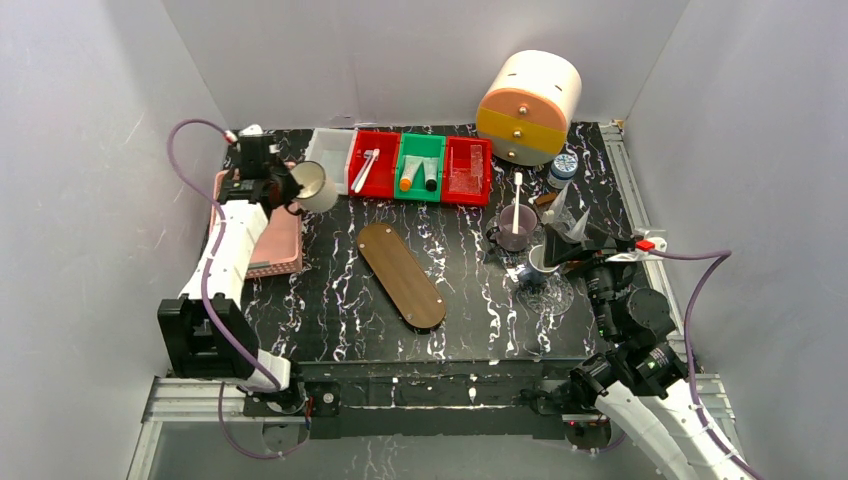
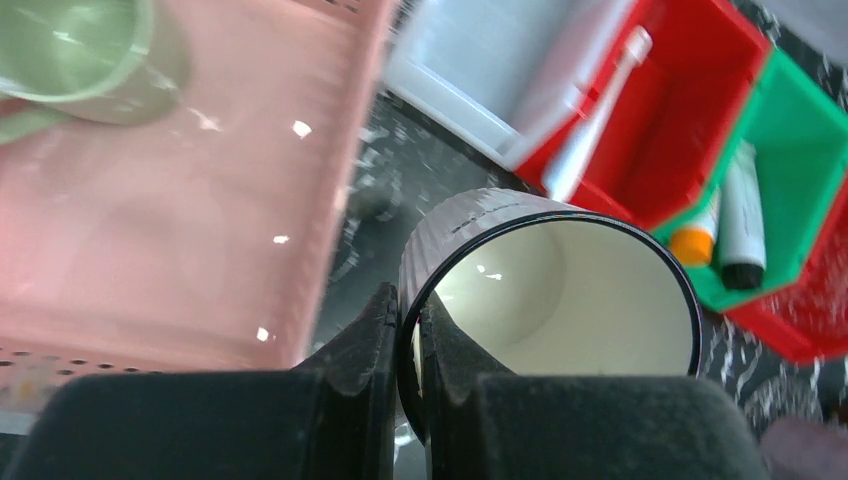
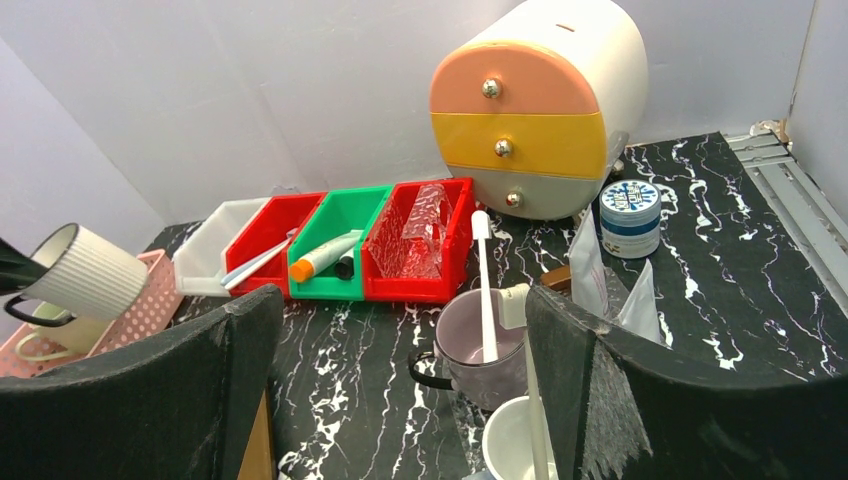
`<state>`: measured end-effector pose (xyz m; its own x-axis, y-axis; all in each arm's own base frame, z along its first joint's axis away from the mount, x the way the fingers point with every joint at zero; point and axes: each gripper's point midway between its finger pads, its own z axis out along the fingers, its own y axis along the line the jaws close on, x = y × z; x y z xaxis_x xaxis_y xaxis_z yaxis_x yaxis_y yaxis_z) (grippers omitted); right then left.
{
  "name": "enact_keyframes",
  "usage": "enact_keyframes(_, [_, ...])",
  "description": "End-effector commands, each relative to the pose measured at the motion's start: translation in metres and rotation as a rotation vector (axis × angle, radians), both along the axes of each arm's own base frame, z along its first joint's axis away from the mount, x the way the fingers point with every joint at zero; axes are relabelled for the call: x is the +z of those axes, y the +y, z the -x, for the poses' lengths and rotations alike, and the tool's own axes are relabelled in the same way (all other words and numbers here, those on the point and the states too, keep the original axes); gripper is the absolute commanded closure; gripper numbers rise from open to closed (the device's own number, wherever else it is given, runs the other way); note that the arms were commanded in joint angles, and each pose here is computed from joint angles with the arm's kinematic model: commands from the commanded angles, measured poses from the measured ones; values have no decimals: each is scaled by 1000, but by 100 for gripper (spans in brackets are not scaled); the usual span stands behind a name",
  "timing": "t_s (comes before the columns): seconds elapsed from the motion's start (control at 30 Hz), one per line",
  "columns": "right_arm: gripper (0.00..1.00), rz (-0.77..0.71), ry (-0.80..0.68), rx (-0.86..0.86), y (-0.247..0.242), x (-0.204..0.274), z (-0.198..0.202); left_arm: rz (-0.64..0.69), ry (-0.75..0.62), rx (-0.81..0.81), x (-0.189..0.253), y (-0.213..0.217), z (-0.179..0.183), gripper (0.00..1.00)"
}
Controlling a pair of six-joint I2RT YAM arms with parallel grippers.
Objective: Prepare toiletry sets of a toothbrush and toothpaste on the tray
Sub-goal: Pick up the cup from the storage box, then place the cup on the tray.
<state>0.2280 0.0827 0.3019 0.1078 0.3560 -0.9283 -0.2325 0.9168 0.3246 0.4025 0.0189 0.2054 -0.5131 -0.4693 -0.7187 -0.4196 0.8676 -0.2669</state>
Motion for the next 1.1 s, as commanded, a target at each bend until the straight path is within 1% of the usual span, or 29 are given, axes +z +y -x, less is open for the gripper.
enact_keyframes(0.0, [1,-23,-56,2,-3,27,5,-5,-117,-130,47,-47,7,100])
enact_keyframes(0.13, [1,-20,-56,0,-3,27,5,7,-109,-171,42,-73,13,100])
enact_keyframes(0.37, [1,-19,-53,-5,-4,24,4,-30,-66,-199,24,-107,26,100])
enact_keyframes(0.73, [1,-12,-43,-12,-4,21,2,-108,16,-204,-15,-141,34,100])
enact_keyframes(1.07, [1,-8,-35,-10,-2,18,0,-134,64,-151,-49,-151,45,100])
